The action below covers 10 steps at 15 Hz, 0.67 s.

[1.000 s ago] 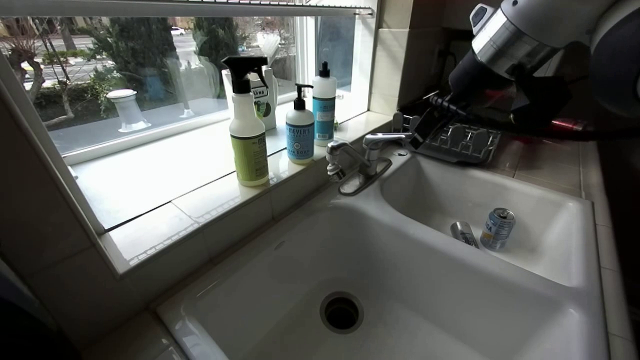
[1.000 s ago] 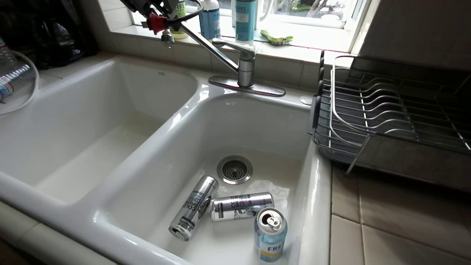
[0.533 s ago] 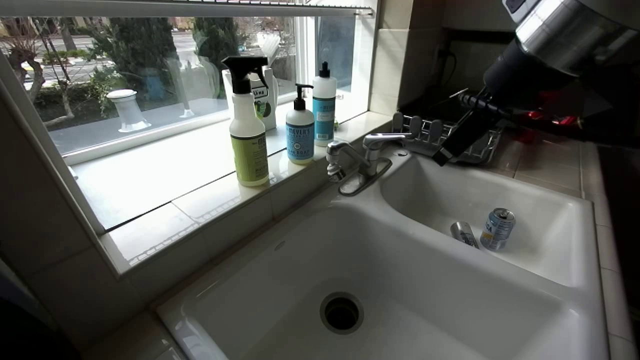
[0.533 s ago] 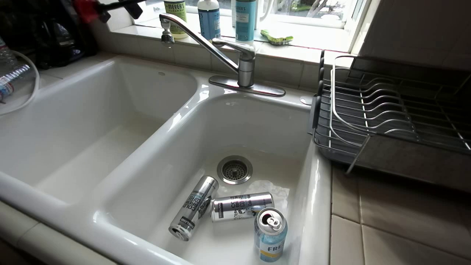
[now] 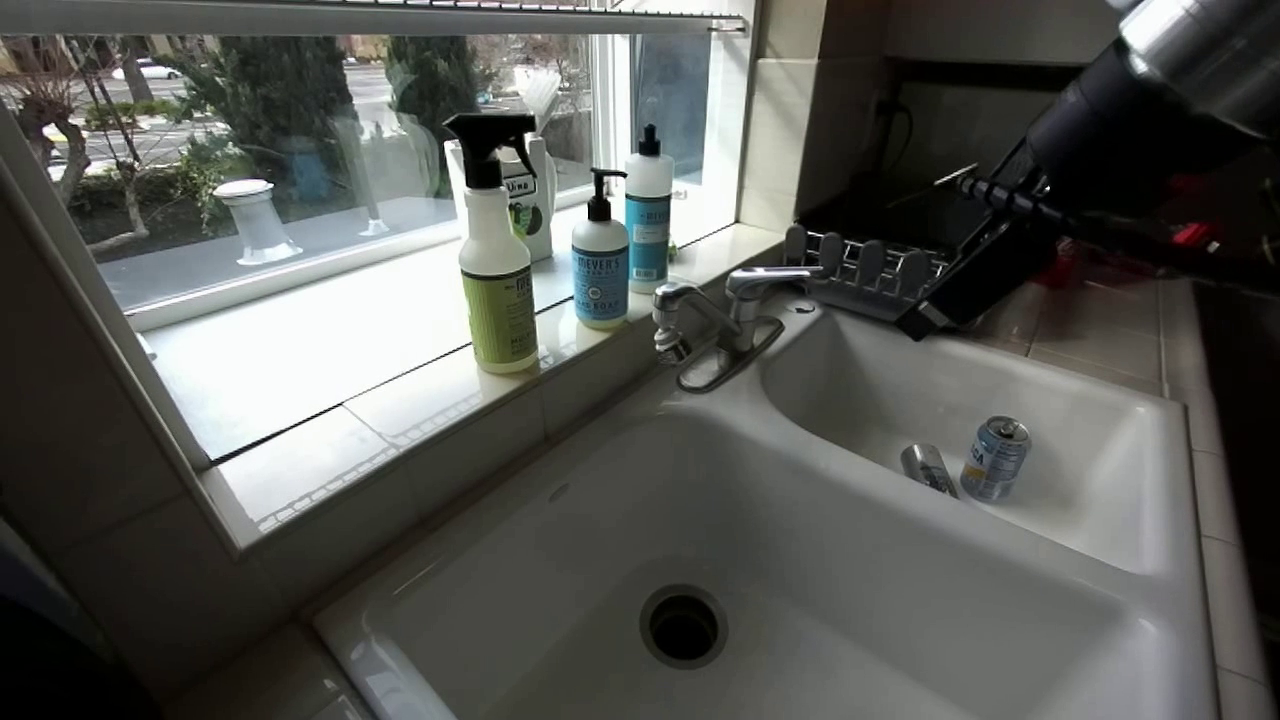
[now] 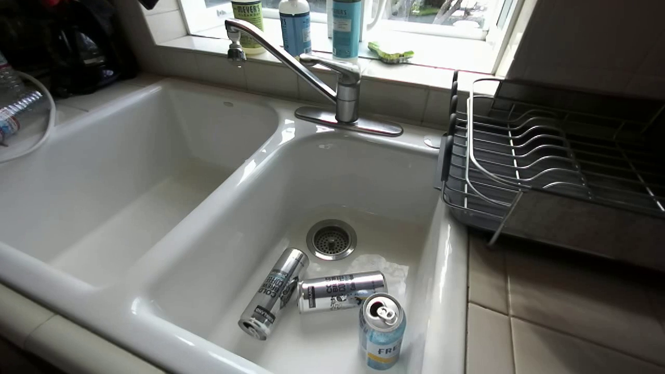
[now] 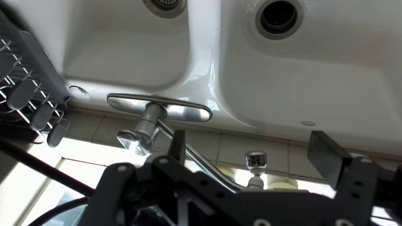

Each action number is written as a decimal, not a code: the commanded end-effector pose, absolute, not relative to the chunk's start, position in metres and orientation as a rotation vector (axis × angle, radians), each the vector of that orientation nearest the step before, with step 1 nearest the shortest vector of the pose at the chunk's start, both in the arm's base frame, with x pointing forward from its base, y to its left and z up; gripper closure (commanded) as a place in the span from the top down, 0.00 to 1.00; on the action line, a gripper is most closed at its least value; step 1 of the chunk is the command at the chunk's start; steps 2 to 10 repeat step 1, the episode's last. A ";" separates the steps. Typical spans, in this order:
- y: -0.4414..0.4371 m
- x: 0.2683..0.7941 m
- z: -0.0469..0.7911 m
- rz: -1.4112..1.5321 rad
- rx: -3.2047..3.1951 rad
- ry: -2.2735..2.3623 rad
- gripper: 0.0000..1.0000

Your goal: Close the tap

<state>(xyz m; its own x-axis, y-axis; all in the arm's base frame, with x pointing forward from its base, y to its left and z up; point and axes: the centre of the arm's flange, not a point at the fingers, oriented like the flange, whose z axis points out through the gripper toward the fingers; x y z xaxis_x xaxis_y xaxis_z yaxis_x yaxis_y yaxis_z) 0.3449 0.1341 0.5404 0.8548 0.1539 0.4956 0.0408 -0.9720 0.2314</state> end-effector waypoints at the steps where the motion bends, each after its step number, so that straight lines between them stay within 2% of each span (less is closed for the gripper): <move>1: 0.134 0.345 0.540 0.778 2.818 0.150 1.00; 10: 0.134 0.345 0.540 0.778 2.818 0.150 1.00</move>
